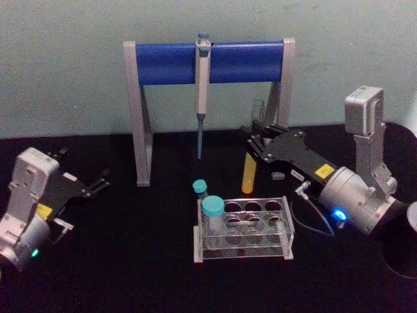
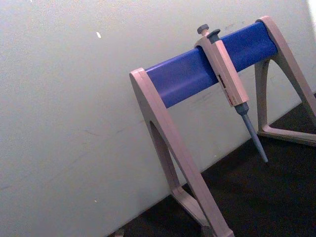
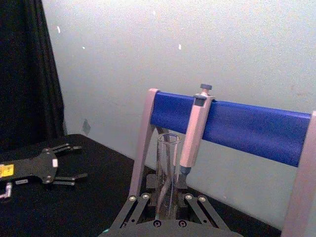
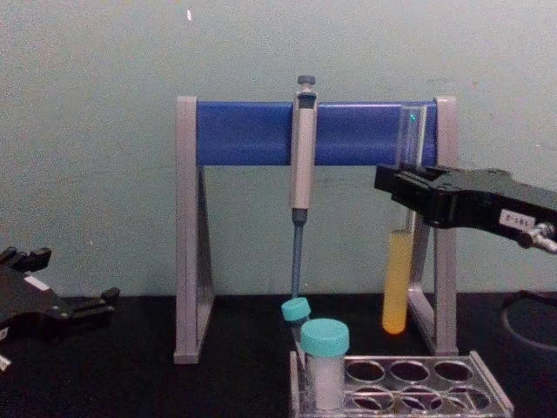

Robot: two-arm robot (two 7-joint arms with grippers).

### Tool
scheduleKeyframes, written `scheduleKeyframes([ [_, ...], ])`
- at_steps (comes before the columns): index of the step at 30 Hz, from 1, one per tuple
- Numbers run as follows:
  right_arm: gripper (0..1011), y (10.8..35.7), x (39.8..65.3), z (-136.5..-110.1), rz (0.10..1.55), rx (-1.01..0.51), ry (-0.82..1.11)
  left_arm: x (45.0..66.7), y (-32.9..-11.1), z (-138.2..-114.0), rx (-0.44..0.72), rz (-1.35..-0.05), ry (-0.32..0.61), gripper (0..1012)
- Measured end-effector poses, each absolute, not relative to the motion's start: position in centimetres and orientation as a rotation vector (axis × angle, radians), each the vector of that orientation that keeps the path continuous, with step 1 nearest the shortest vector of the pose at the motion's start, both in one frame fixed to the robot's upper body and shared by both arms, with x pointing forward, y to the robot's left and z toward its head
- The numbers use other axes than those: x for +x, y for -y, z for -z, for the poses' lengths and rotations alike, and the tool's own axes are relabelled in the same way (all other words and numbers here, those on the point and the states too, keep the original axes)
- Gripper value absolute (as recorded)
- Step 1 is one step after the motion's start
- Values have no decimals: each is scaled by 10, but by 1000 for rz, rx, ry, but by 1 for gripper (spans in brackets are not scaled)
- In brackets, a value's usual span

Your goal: Pick up the test tube from the test tube rack, shake it, then place it back into the test tube rack.

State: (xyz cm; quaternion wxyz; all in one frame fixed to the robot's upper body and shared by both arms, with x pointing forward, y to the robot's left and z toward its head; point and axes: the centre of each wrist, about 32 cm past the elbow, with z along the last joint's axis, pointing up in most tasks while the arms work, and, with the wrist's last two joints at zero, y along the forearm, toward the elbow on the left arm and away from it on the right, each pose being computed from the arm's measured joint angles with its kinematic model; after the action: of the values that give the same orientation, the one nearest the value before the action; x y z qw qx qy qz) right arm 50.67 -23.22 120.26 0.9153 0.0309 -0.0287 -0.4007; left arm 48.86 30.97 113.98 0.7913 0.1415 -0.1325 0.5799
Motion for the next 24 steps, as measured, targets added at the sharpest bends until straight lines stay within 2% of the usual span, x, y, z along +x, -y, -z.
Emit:
scheduleKeyframes([
  [24,235,238,505,-1203,851,66,61,489,-310,-1140,304,-1248,285,1001],
])
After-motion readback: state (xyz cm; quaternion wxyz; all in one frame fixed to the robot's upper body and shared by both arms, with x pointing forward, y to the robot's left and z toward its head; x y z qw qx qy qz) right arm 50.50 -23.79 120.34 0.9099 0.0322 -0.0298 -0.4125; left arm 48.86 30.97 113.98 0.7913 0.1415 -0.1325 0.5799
